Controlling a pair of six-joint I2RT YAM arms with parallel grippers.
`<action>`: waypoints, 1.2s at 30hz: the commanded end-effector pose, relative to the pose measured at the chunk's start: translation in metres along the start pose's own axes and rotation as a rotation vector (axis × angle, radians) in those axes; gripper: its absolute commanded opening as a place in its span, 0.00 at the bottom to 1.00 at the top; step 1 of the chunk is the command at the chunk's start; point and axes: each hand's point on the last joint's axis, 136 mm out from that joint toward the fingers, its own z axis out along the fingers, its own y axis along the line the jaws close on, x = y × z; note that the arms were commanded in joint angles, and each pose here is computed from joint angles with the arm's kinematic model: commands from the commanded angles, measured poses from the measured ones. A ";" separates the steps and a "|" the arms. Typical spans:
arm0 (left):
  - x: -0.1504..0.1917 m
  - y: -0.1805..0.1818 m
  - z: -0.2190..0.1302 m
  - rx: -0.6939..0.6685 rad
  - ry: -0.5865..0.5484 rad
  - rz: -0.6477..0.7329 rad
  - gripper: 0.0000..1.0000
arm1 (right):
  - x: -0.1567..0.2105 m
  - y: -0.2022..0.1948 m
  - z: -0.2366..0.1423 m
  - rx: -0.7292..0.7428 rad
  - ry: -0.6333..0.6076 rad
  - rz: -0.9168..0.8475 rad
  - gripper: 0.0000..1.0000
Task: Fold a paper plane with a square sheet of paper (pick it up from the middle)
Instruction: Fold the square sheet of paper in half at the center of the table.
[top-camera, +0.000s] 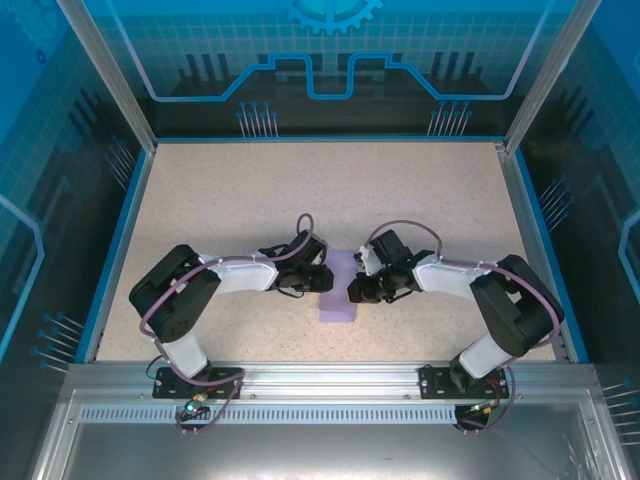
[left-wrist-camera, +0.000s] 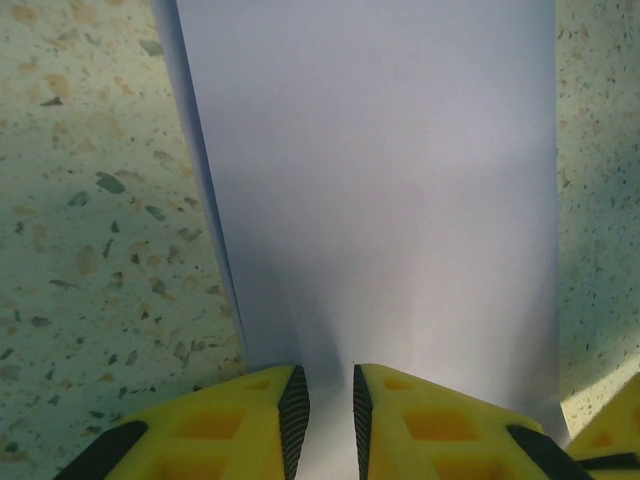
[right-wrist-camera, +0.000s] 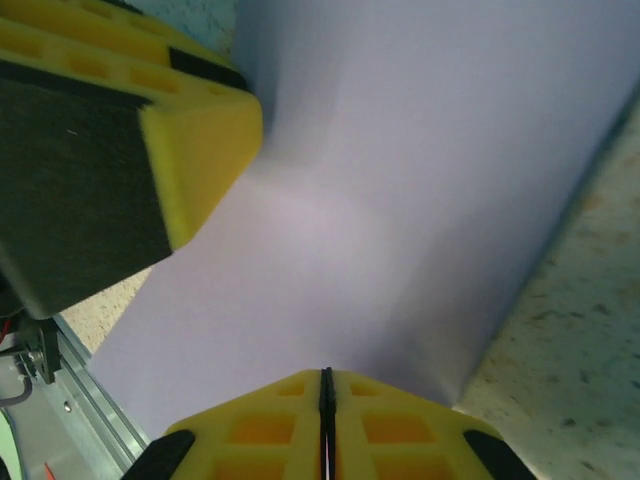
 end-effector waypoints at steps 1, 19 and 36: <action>0.038 0.035 0.012 -0.121 0.138 0.003 0.25 | 0.007 0.005 0.010 -0.030 0.039 0.006 0.10; 0.041 0.038 0.014 -0.127 0.148 0.018 0.25 | 0.067 -0.035 0.002 0.096 0.171 0.031 0.09; 0.039 0.033 0.017 -0.102 0.145 0.021 0.25 | 0.039 0.010 -0.001 -0.011 0.071 0.006 0.08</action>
